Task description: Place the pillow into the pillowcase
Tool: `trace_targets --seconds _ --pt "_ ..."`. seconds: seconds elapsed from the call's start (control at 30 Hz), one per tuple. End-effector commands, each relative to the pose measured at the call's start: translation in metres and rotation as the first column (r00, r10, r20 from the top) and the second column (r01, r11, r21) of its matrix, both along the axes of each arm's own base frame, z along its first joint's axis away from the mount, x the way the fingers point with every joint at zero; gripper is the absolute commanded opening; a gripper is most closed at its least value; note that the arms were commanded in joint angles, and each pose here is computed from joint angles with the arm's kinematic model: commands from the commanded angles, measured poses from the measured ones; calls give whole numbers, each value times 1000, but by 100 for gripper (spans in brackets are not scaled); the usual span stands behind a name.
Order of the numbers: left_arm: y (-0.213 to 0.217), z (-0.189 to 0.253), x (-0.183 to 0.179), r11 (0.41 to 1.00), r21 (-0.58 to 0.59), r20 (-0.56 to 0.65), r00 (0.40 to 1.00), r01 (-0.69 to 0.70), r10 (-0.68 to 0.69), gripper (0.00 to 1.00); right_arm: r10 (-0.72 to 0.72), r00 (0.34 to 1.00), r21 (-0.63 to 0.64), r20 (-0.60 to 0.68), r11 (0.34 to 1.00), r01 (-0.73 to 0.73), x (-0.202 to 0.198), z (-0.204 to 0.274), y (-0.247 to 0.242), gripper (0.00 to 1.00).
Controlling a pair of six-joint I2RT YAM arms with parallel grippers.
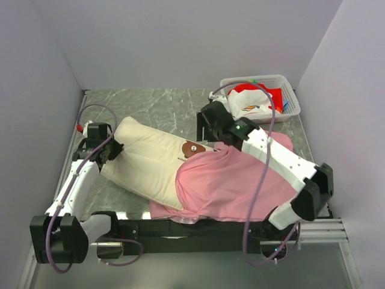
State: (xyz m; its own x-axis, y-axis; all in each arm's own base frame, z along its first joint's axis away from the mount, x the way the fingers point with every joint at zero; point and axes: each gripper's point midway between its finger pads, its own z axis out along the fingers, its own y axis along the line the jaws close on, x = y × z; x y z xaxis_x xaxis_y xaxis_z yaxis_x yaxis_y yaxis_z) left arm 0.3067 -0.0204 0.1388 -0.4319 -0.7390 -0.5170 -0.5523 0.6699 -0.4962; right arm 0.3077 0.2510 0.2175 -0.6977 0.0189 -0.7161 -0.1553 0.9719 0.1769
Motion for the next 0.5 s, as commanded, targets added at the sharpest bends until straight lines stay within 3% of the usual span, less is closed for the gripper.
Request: trace_targets --seconds 0.0,0.1,0.2,0.23,0.3,0.33,0.43,0.47 --pt "-7 39 20 995 38 91 991 94 -97 2 26 995 -123 -92 992 -37 27 -41 -8 74" --pt "4 46 21 991 108 81 993 81 -90 14 22 987 -130 -159 991 -43 32 -69 -13 73" --pt "16 64 25 983 176 108 992 51 -71 39 35 980 -102 -194 993 -56 30 -85 -12 70" --pt "13 70 27 976 208 117 988 70 -96 53 35 979 -106 -202 993 -57 28 -89 -13 70" --pt "15 86 32 967 253 150 985 41 -82 61 37 977 -106 -211 993 -60 26 -94 -14 68" --pt "3 95 37 964 258 183 977 63 -112 73 44 976 -97 -214 993 -66 26 -96 -12 67" --pt "-40 101 54 951 251 180 957 180 -229 81 58 973 -70 -225 995 -76 24 -100 -8 59" --pt "-54 82 62 939 263 104 961 222 -256 82 56 973 -66 -225 995 -73 24 -100 -9 53"
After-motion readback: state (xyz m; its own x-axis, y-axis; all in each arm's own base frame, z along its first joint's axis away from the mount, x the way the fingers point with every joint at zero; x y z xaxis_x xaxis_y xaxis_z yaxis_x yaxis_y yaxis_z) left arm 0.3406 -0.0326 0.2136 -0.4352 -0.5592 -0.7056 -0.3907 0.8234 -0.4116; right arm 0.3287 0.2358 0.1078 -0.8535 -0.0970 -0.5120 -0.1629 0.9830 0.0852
